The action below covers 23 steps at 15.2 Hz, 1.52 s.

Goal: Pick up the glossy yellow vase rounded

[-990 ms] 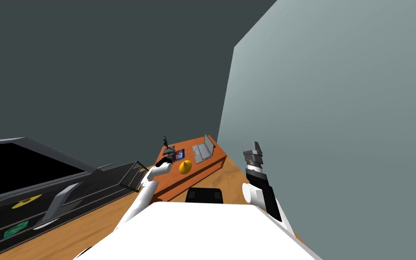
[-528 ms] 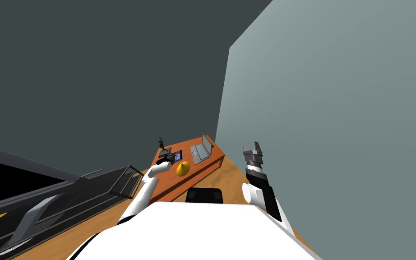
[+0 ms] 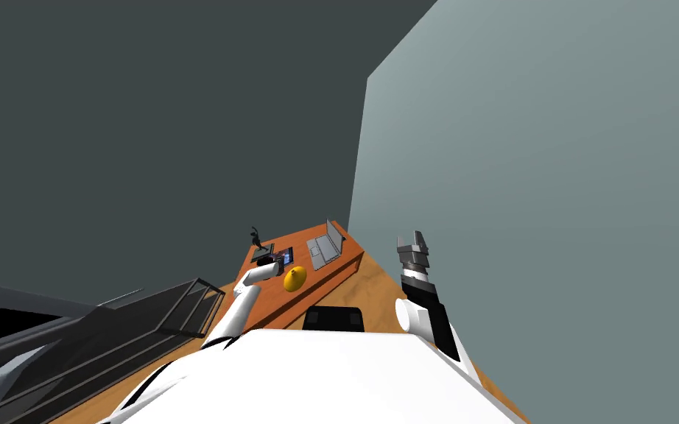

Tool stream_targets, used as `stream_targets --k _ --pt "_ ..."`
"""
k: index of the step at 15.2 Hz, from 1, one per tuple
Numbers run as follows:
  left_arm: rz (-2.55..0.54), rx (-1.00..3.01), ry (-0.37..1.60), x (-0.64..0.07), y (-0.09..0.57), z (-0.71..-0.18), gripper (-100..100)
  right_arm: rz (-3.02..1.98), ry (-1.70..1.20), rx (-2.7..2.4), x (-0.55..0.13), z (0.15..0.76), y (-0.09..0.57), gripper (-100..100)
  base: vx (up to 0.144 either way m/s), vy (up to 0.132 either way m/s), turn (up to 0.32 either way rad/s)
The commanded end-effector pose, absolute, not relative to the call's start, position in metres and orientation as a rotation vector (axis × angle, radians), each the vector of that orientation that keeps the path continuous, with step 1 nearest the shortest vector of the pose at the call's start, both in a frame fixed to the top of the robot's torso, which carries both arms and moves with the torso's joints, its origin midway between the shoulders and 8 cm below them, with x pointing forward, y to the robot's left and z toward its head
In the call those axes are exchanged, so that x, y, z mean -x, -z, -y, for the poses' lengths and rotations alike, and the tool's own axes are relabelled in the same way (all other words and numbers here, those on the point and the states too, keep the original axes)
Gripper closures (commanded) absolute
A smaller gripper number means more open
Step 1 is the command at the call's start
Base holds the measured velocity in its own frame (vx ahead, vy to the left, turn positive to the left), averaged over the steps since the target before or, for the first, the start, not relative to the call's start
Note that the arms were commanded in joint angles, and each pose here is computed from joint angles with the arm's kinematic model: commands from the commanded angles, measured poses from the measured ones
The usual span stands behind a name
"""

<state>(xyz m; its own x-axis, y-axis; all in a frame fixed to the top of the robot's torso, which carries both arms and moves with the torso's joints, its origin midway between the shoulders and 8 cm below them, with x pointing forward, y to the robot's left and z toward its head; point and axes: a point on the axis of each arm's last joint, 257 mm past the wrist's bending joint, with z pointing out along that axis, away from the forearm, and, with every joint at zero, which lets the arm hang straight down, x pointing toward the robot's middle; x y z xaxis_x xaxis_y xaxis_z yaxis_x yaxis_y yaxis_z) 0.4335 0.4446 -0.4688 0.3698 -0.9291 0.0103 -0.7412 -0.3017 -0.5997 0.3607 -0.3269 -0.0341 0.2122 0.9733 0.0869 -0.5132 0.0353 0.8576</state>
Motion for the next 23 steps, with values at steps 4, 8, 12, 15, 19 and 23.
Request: stream_targets --k 4,8,12,15,19,23 --pt "-1.489 2.277 0.389 -0.407 0.498 -0.443 -100 -0.636 -1.269 -0.925 -0.361 0.327 0.034 0 0.018 0.0 -0.105" --pt "-1.515 2.372 0.328 -0.39 0.513 -0.44 -100 -0.636 -1.269 -0.925 -0.361 0.327 0.034 0 0.012 0.001 -0.086" --pt "-1.543 2.46 0.271 -0.373 0.524 -0.433 -100 -0.636 -1.269 -0.925 -0.361 0.327 0.034 0 -0.004 0.002 -0.06" --pt "-1.562 2.525 0.232 -0.361 0.531 -0.427 -100 -0.636 -1.269 -0.925 -0.361 0.327 0.034 0 -0.005 0.004 -0.073" --pt "-1.572 2.56 0.212 -0.355 0.534 -0.424 -100 -0.636 -1.268 -0.925 -0.361 0.327 0.034 0 -0.003 0.002 -0.041" --pt "-1.577 2.565 0.208 -0.344 0.552 -0.411 -100 -0.636 -1.268 -0.925 -0.361 0.327 0.034 0 0.001 -0.001 0.004"
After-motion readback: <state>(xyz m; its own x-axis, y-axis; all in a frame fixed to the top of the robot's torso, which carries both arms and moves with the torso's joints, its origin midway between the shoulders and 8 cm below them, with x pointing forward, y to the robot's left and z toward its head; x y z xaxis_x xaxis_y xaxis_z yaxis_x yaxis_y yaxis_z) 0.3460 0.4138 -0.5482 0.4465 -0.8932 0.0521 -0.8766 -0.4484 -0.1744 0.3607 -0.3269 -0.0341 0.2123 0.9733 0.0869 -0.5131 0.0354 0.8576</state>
